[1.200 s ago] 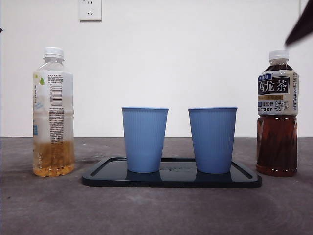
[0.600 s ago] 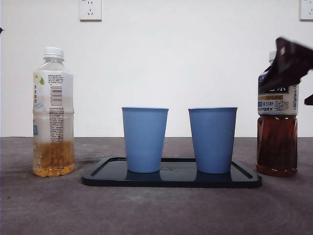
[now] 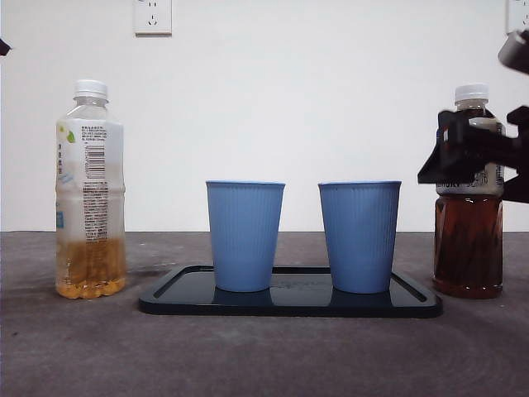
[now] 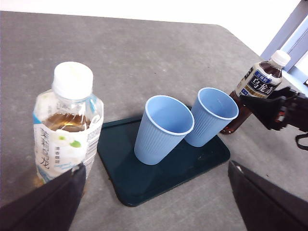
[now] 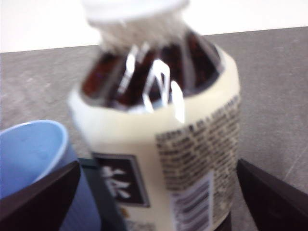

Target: Pour the drink into the cup

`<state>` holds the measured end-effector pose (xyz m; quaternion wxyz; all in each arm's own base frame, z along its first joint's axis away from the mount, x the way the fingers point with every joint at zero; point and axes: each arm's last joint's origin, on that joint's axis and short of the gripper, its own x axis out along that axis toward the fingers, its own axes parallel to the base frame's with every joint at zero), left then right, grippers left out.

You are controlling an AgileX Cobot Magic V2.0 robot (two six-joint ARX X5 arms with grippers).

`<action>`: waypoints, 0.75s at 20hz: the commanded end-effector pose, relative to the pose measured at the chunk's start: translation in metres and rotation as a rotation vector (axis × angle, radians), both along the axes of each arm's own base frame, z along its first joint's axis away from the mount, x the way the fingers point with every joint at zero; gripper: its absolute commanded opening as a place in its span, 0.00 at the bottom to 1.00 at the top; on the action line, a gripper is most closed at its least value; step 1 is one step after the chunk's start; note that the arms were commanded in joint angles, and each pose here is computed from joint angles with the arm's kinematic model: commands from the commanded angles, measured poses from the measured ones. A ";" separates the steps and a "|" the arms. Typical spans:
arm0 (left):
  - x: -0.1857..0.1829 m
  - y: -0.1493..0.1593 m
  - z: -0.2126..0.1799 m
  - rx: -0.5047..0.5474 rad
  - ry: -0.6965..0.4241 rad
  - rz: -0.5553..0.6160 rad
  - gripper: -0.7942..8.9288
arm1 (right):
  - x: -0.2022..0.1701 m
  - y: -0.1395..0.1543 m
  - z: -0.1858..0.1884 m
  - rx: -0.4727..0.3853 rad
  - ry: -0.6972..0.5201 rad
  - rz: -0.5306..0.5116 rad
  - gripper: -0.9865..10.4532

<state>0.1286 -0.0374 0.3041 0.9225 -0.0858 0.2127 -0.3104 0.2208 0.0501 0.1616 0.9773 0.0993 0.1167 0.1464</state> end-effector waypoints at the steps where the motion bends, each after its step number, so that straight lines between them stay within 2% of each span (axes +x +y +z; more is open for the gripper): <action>1: 0.000 -0.001 0.005 -0.002 -0.023 -0.014 0.56 | 0.004 0.001 -0.003 -0.006 -0.025 -0.004 0.47; 9: 0.000 -0.002 0.005 0.001 -0.026 -0.017 0.56 | 0.007 0.002 -0.004 -0.002 -0.049 -0.009 0.29; 15: 0.000 -0.002 0.005 0.006 -0.030 -0.020 0.56 | 0.005 0.001 0.004 -0.014 -0.051 -0.006 0.29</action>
